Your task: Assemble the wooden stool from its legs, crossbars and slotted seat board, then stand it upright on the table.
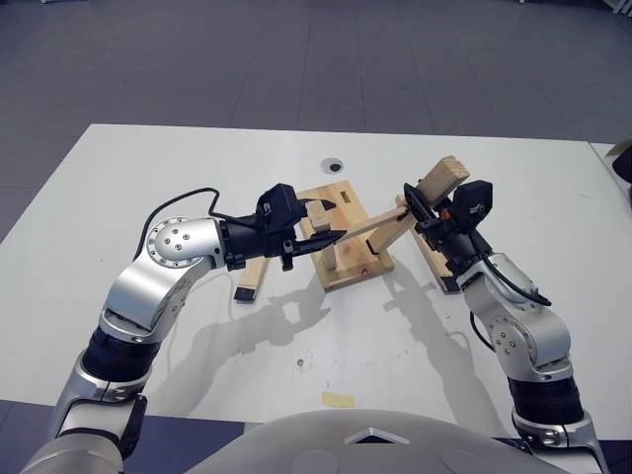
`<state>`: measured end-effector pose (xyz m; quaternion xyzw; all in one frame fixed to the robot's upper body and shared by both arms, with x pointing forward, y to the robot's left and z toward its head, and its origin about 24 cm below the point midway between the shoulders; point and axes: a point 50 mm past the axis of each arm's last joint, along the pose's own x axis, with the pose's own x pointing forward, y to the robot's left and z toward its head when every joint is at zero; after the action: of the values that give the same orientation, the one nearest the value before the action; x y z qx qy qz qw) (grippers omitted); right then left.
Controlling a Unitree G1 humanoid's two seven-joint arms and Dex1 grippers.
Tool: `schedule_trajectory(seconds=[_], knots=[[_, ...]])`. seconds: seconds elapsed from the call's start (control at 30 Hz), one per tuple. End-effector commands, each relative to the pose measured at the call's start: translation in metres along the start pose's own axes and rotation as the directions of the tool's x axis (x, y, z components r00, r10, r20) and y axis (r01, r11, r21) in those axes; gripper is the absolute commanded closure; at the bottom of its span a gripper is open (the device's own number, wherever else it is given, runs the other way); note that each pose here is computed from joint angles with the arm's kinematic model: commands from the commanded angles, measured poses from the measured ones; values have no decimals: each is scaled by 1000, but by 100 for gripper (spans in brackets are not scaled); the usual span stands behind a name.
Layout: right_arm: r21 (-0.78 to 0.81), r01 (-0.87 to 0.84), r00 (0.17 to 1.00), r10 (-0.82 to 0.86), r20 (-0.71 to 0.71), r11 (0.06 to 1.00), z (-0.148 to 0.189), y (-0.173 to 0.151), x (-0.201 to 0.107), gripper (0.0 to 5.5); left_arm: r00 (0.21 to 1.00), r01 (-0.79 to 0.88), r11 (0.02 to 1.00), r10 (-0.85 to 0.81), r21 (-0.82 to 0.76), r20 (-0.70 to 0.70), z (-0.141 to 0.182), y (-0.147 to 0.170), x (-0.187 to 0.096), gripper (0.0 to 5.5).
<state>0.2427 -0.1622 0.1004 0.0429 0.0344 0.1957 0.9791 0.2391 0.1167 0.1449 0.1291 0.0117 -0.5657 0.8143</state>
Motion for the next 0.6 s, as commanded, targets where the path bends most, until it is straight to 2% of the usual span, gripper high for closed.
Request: schedule_trajectory(seconds=[0.03, 0.13, 0.3, 0.57, 0.6], knots=[[35, 109, 782, -65, -620, 993, -113, -14, -39, 432, 998, 55, 998, -56, -41, -26, -10, -15, 13, 347], [81, 107, 822, -43, -568, 991, -106, -12, -32, 432, 999, 46, 998, -47, -34, -25, -9, -12, 13, 347], [119, 70, 925, -19, -379, 990, -74, -14, -17, 433, 999, 28, 999, -29, -28, -24, -9, -8, 13, 347], [148, 43, 982, -14, -189, 988, -44, -19, -7, 441, 999, 21, 999, -22, -25, -24, -9, -6, 13, 347], [162, 39, 987, -12, -161, 986, -41, -18, -5, 405, 999, 21, 999, -22, -26, -24, -9, -6, 13, 347]])
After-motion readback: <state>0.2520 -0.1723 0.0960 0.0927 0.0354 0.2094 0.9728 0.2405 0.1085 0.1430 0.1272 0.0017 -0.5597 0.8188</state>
